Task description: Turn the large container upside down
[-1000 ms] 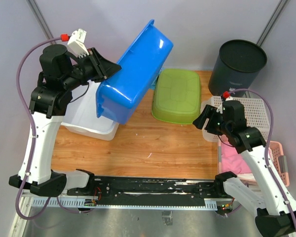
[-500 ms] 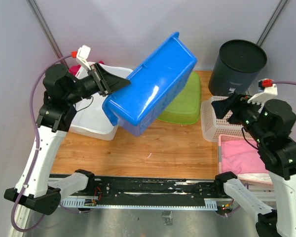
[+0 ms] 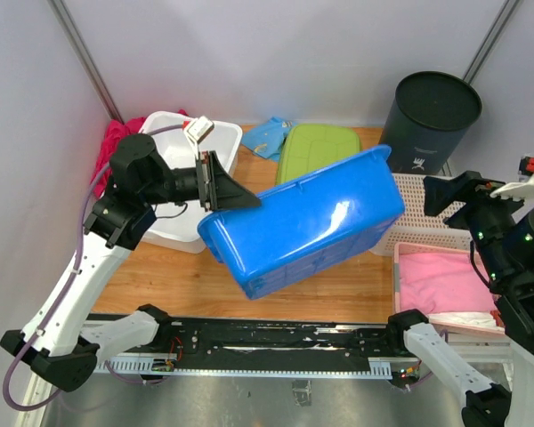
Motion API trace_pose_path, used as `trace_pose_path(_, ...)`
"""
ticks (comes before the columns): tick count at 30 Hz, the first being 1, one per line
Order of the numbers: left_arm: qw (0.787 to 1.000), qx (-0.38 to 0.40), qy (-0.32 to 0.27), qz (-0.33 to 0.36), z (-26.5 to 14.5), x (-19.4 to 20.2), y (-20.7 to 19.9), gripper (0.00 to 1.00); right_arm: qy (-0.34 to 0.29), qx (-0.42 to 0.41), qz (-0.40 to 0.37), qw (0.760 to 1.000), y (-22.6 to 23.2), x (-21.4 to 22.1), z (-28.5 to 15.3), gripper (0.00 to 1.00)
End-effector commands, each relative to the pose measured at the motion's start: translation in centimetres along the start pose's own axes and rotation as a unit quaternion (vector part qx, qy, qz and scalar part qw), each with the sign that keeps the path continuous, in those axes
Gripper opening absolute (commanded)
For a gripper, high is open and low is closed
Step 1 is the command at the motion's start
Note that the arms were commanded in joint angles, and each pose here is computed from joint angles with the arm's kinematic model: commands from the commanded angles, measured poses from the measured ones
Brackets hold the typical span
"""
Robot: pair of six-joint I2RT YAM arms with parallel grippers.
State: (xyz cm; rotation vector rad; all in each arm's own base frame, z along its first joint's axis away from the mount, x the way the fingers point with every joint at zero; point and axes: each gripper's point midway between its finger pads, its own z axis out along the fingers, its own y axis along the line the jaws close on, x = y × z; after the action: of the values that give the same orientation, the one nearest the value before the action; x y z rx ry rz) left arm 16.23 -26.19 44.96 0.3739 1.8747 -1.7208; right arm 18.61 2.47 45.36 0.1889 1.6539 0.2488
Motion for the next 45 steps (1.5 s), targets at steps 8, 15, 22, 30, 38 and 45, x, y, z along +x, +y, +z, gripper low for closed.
trace_pose_path(8, 0.992, -0.009, 0.116, -0.047, -0.4, 6.1, 4.7, 0.00, 0.118, -0.241, -0.129, 0.955, 7.0, 5.8, 0.5, 0.74)
trace_pose_path(15, 0.984, -0.006, 0.163, -0.069, 0.0, 7.7, 6.9, 0.00, 0.196, -0.478, -0.123, 0.847, 13.4, 10.2, -1.3, 0.74)
trace_pose_path(22, 0.980, 0.010, 0.183, -0.074, 0.1, 8.1, 7.1, 0.00, 0.204, -0.535, -0.136, 0.808, 13.9, 13.8, -0.3, 0.74)
trace_pose_path(30, 0.979, 0.019, 0.189, -0.072, 0.1, 8.1, 6.8, 0.00, 0.151, -0.538, -0.207, 0.803, 12.8, 15.7, 0.9, 0.65)
trace_pose_path(38, 0.978, 0.028, 0.196, -0.066, 0.2, 8.0, 6.7, 0.00, 0.152, -0.584, -0.204, 0.771, 13.4, 17.2, 0.2, 0.57)
trace_pose_path(45, 0.978, 0.032, 0.196, -0.065, 0.3, 7.8, 6.4, 0.00, 0.204, -0.603, -0.185, 0.749, 13.1, 18.7, -0.7, 0.32)
